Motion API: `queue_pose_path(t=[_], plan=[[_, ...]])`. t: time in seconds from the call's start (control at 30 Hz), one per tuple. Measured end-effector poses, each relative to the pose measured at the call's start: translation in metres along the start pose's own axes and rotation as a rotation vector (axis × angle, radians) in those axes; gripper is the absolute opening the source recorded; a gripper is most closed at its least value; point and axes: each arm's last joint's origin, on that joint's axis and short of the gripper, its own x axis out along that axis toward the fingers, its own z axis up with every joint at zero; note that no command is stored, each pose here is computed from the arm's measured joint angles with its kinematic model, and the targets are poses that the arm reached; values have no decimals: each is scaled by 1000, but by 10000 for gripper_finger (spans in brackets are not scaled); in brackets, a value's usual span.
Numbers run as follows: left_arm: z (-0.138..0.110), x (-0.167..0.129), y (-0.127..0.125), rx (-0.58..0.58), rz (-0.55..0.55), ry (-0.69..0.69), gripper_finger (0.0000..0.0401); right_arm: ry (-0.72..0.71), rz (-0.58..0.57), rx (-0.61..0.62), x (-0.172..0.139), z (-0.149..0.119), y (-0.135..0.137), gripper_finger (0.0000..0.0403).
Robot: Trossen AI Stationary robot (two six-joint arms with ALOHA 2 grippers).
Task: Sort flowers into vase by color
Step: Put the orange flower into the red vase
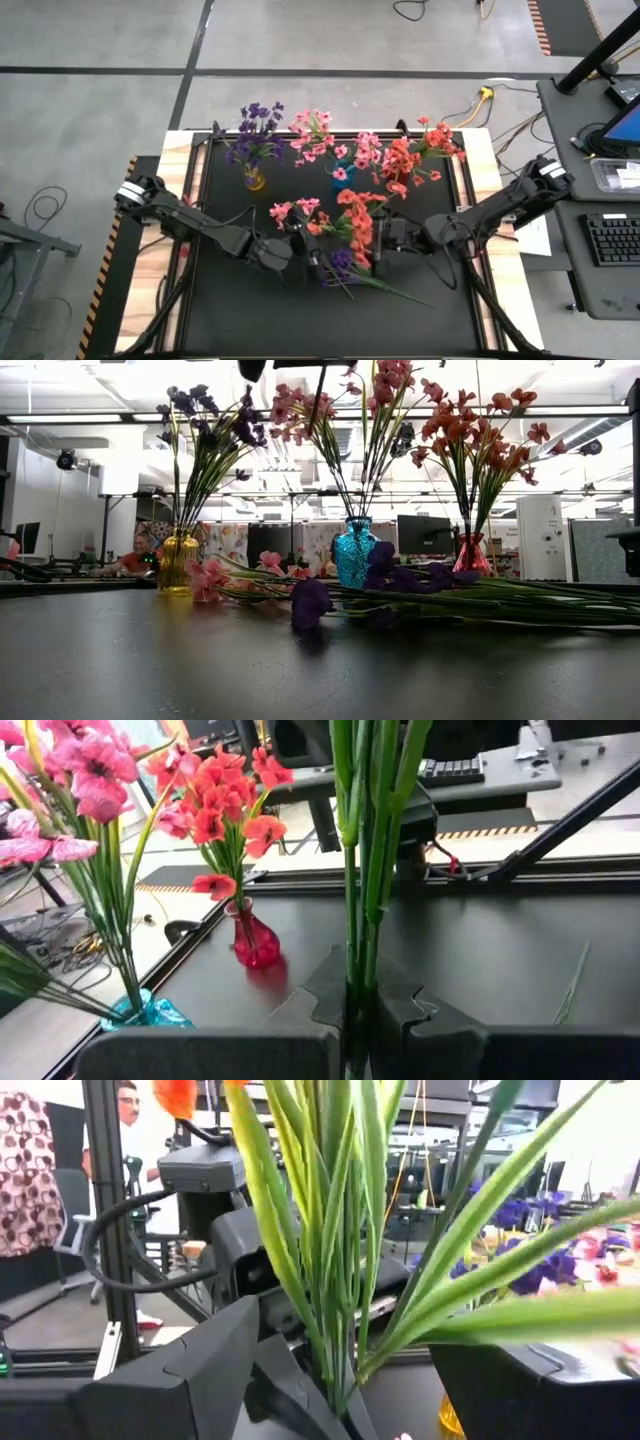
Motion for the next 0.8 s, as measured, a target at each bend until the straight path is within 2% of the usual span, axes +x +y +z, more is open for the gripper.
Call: queue_pose_path(t=[0.27,0.4,0.5,0.63,0.73,0.8], plan=[[3,4,3,-25,12,-29,0,46,-5,-27,21,-9,10,251],[3,3,2,-22,11,-29,0,93,-42,-55,27,-4,13,226],[3,3,2,-20,11,-27,0,153,-62,-55,29,-1,13,184],[3,3,2,-32,11,-31,3,175,-72,-58,30,3,12,104],[4,3,2,-38,9,-35,23,198,-65,-77,30,4,13,41],[4,3,2,-37,-19,-35,46,224,-61,-89,29,4,14,19]])
